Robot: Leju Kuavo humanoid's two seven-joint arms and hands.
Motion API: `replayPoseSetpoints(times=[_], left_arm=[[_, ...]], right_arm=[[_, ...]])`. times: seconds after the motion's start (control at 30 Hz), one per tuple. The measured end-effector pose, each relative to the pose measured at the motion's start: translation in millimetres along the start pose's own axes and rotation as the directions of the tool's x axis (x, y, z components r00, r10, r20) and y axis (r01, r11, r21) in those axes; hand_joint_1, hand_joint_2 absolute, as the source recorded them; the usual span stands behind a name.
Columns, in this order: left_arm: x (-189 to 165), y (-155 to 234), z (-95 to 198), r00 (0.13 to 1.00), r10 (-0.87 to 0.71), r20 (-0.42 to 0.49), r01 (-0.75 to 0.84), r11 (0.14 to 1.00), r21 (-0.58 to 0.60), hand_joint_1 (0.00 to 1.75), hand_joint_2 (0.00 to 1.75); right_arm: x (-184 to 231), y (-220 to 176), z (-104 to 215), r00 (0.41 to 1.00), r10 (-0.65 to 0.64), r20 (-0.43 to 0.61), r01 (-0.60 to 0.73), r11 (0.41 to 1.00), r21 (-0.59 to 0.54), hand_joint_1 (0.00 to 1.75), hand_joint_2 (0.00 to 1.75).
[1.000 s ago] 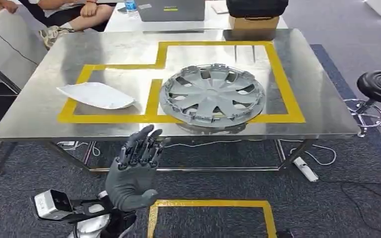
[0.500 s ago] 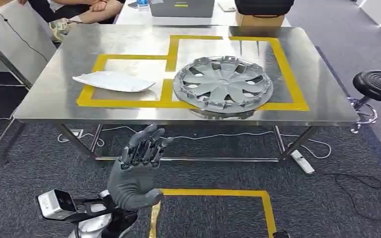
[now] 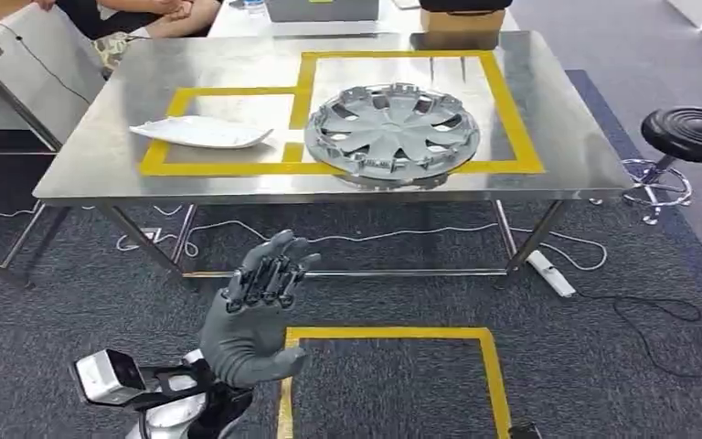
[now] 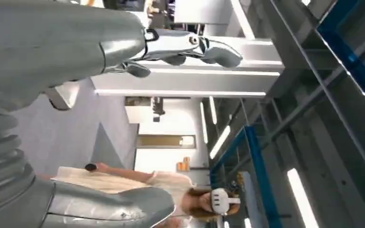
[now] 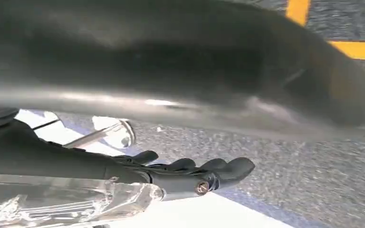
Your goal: Take the parts from the cabinet and place them on the table.
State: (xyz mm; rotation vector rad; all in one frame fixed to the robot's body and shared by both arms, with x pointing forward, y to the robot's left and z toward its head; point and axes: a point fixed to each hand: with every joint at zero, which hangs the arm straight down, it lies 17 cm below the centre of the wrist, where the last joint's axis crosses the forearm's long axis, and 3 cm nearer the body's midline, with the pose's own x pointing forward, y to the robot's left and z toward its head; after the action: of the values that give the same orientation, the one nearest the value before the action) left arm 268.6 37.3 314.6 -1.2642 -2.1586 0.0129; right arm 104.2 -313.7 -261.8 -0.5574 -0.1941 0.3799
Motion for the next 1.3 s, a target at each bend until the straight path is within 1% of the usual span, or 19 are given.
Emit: replayPoseSetpoints(times=[0.4,0.43,0.6,0.7,0.77,0.9,0.93,1.0,1.03,1.1,1.17,1.2,1.23,1.3], left_arm=[[-1,1,-1,1.000,-0.004,-0.002,0.004,1.000,-0.001,0.00,1.75],[-2,1,-1,1.000,-0.007,-0.005,0.007,1.000,0.001,0.00,0.00],[-21,13,5,0.996,-0.046,-0.072,0.049,0.998,0.043,0.00,0.00],[-49,27,20,0.984,-0.057,-0.167,0.071,0.994,0.079,0.00,0.00],[-75,44,42,0.963,-0.065,-0.260,0.100,0.987,0.123,0.00,0.00],[-104,69,81,0.931,-0.066,-0.359,0.132,0.978,0.163,0.00,0.00],[-112,76,91,0.916,-0.069,-0.395,0.149,0.973,0.177,0.00,0.00],[-134,96,114,0.854,-0.108,-0.509,0.237,0.952,0.194,0.00,0.00],[-145,112,128,0.810,-0.138,-0.569,0.297,0.934,0.196,0.00,0.00],[-171,158,183,0.649,-0.184,-0.738,0.462,0.866,0.190,0.00,0.00],[-178,183,222,0.552,-0.166,-0.817,0.535,0.823,0.194,0.00,0.00],[-181,197,259,0.481,-0.108,-0.870,0.558,0.803,0.209,0.00,0.00],[-182,205,284,0.437,-0.057,-0.897,0.569,0.790,0.227,0.00,0.00],[-183,212,347,0.313,0.082,-0.946,0.593,0.761,0.262,0.00,0.00]], right_arm=[[-3,1,0,1.000,0.002,-0.003,-0.002,1.000,0.001,0.00,0.00],[-3,1,0,1.000,0.001,-0.003,-0.001,1.000,0.001,0.00,0.00],[2,-1,0,1.000,-0.016,0.000,0.016,1.000,0.000,0.00,0.00],[-1,1,1,1.000,-0.016,-0.003,0.016,1.000,0.004,0.00,0.00],[1,2,1,1.000,-0.017,-0.001,0.017,1.000,0.004,0.00,0.00],[-2,2,1,1.000,-0.014,-0.001,0.014,1.000,0.003,0.00,0.00],[-3,3,1,1.000,-0.013,-0.002,0.013,1.000,0.005,0.00,0.00],[-3,3,1,1.000,-0.011,0.002,0.011,1.000,0.005,0.00,0.00],[-2,3,1,1.000,-0.010,0.005,0.010,1.000,0.004,0.00,0.00],[3,4,2,1.000,-0.012,0.023,0.011,1.000,0.009,0.00,0.00],[7,6,3,0.999,-0.004,0.044,0.003,1.000,0.018,0.00,0.00],[10,9,4,0.998,0.012,0.069,-0.014,1.000,0.024,0.00,0.00],[12,10,4,0.996,0.022,0.089,-0.024,0.999,0.027,0.00,0.00],[18,13,5,0.993,0.026,0.118,-0.031,0.999,0.043,0.00,0.00]])
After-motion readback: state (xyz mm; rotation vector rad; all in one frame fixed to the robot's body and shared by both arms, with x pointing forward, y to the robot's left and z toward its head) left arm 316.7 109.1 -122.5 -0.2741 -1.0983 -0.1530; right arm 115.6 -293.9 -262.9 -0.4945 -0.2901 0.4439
